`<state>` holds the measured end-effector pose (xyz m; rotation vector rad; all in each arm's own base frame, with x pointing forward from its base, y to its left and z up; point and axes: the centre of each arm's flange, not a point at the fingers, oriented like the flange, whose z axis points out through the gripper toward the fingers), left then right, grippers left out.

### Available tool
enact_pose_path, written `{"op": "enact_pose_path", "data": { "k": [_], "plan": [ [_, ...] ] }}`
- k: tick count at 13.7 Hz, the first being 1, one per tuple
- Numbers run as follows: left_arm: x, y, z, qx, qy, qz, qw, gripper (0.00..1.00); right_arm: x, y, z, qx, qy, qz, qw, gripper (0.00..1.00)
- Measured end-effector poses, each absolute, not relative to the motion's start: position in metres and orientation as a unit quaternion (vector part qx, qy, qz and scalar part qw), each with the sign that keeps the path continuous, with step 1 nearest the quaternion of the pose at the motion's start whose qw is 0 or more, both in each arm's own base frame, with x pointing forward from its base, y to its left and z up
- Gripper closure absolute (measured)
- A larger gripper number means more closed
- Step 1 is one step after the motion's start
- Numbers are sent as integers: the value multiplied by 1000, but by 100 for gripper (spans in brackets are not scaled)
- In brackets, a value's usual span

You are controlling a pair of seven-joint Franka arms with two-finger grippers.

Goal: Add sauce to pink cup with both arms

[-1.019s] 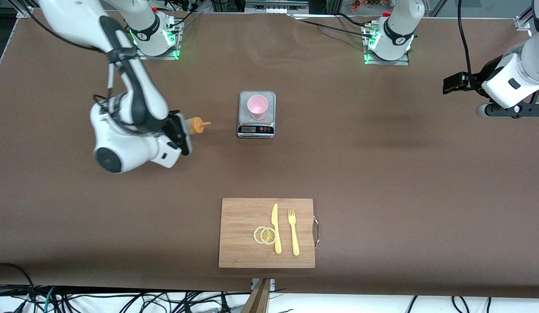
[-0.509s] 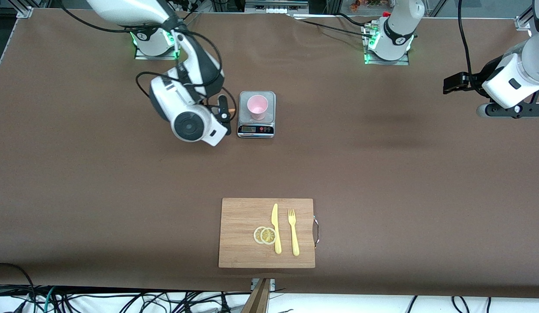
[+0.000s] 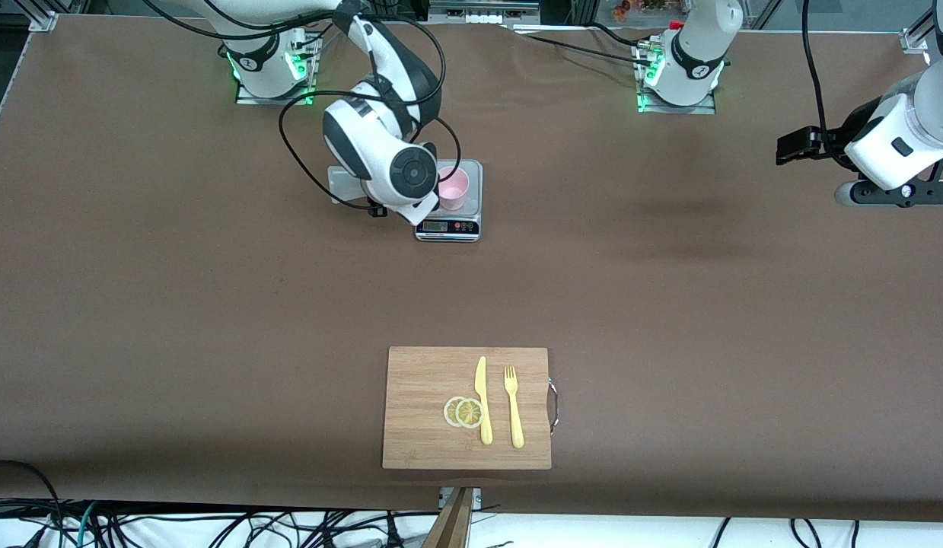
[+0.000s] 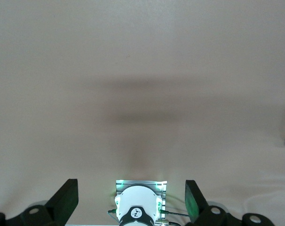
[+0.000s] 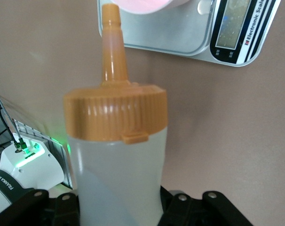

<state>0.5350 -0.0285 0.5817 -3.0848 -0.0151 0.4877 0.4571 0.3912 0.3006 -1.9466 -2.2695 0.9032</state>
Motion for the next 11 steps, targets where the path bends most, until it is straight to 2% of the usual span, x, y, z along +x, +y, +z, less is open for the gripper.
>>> {"op": "enact_pose_path", "data": {
  "k": [3,11],
  "plan": [
    [535,-29,582,-988,-5,156,9,0,446,405,300,-622,-727,289,-26,73],
    [535,-28,582,-988,-4,156,9,0,459,420,282,-632,-720,283,-30,73]
  ]
}}
